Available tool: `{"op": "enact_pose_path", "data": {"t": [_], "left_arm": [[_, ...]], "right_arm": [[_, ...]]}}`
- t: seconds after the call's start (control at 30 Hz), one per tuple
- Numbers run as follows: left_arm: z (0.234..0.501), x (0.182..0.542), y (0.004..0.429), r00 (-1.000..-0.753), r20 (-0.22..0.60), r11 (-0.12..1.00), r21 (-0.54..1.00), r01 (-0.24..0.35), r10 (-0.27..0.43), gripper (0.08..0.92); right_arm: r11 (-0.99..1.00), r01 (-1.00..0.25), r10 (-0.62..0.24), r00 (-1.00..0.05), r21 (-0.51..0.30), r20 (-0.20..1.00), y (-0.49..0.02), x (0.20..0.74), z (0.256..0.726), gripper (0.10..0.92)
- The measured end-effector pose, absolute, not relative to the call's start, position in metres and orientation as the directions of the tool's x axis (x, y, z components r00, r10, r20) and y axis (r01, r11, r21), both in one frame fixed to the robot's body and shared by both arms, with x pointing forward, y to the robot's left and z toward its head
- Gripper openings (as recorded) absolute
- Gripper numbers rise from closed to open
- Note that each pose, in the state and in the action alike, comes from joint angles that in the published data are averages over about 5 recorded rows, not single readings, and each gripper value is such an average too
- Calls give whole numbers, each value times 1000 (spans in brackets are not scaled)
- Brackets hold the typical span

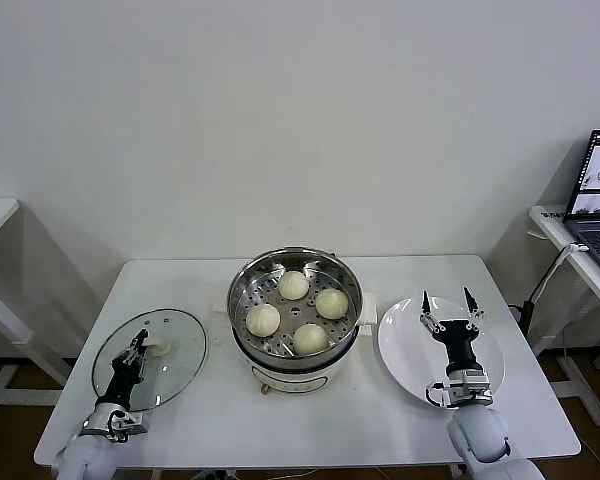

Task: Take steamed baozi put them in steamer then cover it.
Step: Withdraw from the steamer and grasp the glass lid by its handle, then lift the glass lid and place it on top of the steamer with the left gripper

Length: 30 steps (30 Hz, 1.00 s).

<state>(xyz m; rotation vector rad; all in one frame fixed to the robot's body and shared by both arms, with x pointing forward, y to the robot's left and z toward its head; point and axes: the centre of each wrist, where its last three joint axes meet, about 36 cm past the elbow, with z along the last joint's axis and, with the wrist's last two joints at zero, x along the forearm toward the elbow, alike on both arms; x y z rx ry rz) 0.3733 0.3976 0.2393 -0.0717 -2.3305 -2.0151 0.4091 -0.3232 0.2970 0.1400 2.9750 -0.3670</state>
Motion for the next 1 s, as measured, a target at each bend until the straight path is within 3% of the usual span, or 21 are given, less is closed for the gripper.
{"op": "enact_pose_path", "data": {"t": [0.23, 0.37, 0.67, 1.0], "left_arm": [[246, 372, 400, -998, 59, 139, 989, 57, -12, 198], [265, 372, 405, -999, 22, 122, 992, 18, -29, 198], [346, 374, 400, -989, -140, 58, 988, -143, -56, 198], [431, 376, 325, -952, -305, 55, 951, -304, 28, 198]], "right_arm": [[966, 103, 68, -986, -237, -153, -322, 410, 298, 823], [965, 100, 63, -986, -242, -155, -322, 410, 299, 823], [965, 95, 55, -985, -244, -164, -321, 410, 302, 823], [966, 95, 57, -986, -240, -158, -321, 405, 304, 823]]}}
